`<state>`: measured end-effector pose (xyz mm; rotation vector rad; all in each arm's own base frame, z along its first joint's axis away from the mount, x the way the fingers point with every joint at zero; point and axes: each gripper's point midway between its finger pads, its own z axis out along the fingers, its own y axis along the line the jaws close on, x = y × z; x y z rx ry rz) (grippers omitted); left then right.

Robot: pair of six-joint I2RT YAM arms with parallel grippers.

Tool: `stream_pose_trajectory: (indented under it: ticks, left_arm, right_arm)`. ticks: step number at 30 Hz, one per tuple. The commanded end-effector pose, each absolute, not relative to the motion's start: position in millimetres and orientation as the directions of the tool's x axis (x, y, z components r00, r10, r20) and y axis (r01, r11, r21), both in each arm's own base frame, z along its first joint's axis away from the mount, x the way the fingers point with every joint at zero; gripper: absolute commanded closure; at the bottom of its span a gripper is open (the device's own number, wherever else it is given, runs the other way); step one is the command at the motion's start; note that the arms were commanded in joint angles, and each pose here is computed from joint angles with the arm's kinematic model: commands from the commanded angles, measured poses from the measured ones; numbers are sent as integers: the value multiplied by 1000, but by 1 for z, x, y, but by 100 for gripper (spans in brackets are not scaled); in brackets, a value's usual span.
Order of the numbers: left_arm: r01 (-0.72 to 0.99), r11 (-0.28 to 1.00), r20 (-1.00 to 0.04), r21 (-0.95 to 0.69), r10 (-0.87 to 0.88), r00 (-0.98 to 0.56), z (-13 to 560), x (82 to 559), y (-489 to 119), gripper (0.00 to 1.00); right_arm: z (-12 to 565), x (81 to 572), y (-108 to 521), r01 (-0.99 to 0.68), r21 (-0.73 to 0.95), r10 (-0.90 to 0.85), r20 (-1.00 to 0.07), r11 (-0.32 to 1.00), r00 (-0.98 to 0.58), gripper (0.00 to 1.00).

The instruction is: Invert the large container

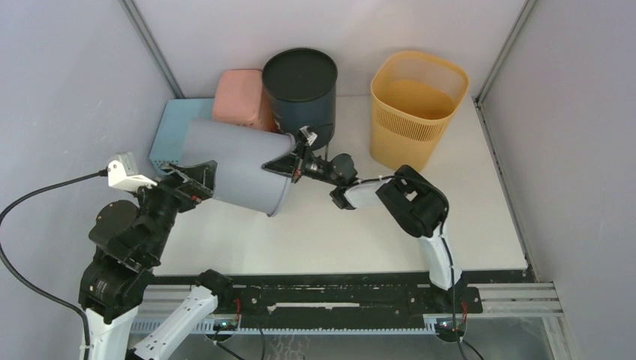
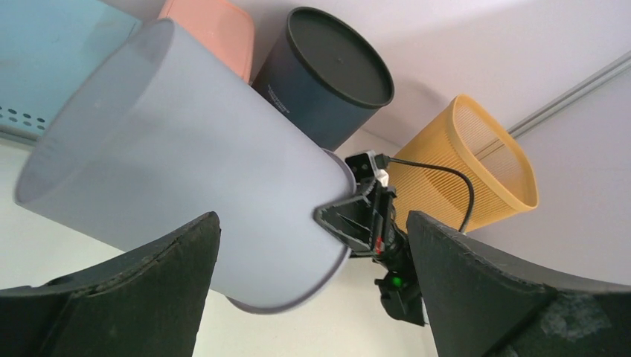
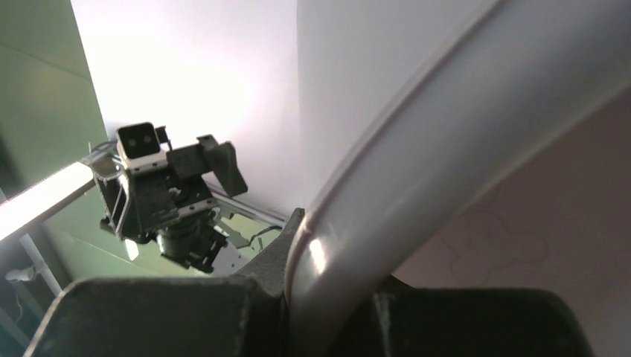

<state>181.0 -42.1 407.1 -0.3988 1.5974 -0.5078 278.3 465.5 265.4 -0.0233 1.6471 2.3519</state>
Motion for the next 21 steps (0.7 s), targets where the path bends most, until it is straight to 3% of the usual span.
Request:
stream_pose_trajectory:
  ticks: [1, 13, 21]
  left_arm:
    - [10, 854, -851, -520, -517, -96, 396, 190, -41, 0]
    - [-6, 856, -851, -516, -514, -106, 387, 200, -43, 0]
    - [-11, 859, -853, -511, -509, -114, 380, 205, -46, 0]
  right_arm:
    - [306, 282, 481, -236, 841, 240, -131, -486, -962, 100]
    - [289, 292, 534, -136, 806, 180, -37, -577, -983, 100]
    - [222, 304, 528, -62, 884, 196, 34, -464, -980, 97]
